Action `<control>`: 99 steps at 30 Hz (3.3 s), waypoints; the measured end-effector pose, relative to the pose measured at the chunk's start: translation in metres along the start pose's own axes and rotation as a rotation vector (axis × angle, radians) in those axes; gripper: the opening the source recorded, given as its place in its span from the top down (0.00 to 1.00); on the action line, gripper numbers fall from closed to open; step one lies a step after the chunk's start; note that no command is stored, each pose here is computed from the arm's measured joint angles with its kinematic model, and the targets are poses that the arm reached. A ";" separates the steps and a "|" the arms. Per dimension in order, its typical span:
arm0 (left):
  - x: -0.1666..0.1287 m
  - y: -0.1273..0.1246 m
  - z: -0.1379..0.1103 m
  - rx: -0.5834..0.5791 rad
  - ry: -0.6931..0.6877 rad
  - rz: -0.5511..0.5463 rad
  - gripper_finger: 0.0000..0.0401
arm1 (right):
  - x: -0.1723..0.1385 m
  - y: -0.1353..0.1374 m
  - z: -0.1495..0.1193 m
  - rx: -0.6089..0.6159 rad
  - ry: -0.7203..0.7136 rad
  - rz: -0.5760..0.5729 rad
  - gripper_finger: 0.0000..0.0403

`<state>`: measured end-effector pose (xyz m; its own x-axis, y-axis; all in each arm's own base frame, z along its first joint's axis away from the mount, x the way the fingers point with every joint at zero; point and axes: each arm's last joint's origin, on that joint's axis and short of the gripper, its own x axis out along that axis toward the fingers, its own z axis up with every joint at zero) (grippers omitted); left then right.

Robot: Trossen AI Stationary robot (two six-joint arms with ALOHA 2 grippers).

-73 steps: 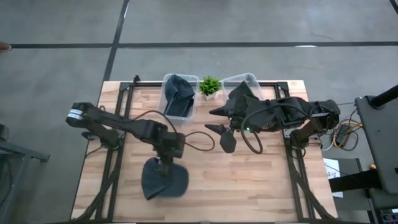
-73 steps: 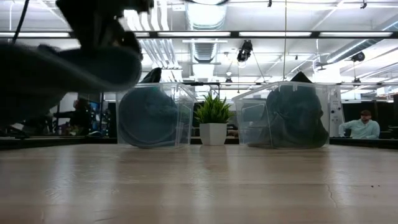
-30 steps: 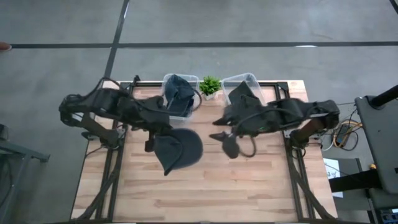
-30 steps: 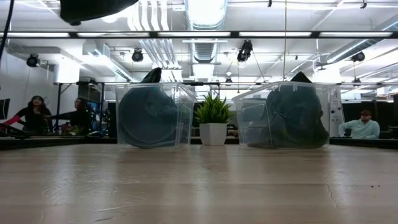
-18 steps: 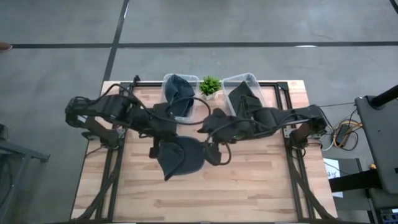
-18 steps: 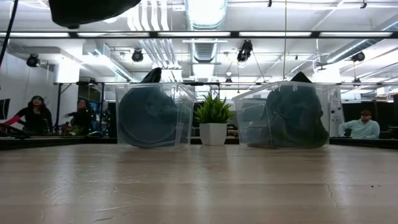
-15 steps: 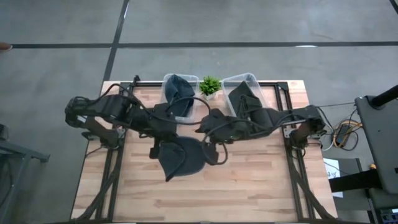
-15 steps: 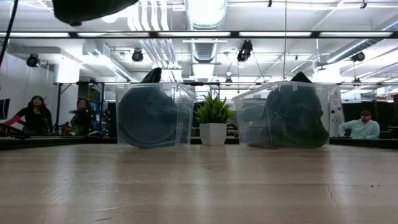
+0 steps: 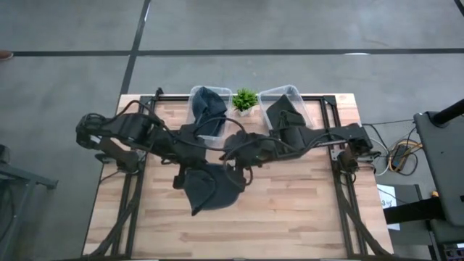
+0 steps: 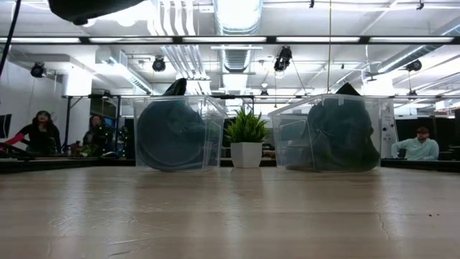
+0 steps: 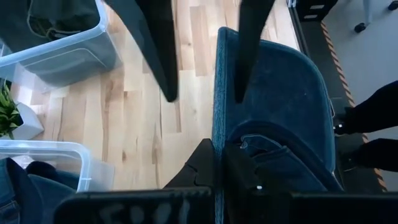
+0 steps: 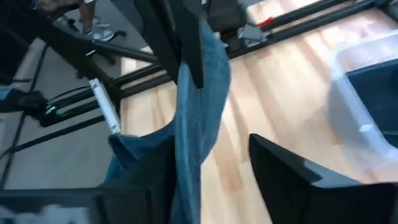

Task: Pick & Place hat
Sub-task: Put the blue cap into the left transparent bin

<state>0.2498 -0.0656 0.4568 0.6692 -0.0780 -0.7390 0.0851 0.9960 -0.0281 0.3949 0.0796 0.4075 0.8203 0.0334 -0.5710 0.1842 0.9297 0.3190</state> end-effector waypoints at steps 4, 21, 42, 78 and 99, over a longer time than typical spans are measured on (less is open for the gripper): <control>0.000 0.000 0.000 -0.001 0.000 0.000 0.98 | 0.004 0.000 -0.001 0.006 0.029 0.047 0.68; -0.005 0.004 0.000 -0.145 -0.041 0.105 0.72 | -0.003 0.000 0.000 0.026 0.031 0.050 0.97; -0.115 0.025 -0.023 -0.480 -0.497 0.188 0.61 | -0.066 -0.017 0.018 0.075 -0.289 -0.370 0.98; -0.111 0.028 0.008 -1.061 -0.868 0.176 0.61 | -0.116 0.004 0.071 -0.190 -0.855 -0.745 0.98; -0.093 0.030 0.019 -1.103 -0.915 0.303 0.61 | -0.121 0.012 0.076 -0.211 -0.935 -0.731 0.98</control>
<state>0.2040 -0.0289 0.5375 0.8188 0.5552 -0.1459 -0.4557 0.4741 -0.7534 0.3390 0.0590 0.5383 0.6502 -0.7238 0.2310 0.7485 0.6625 -0.0307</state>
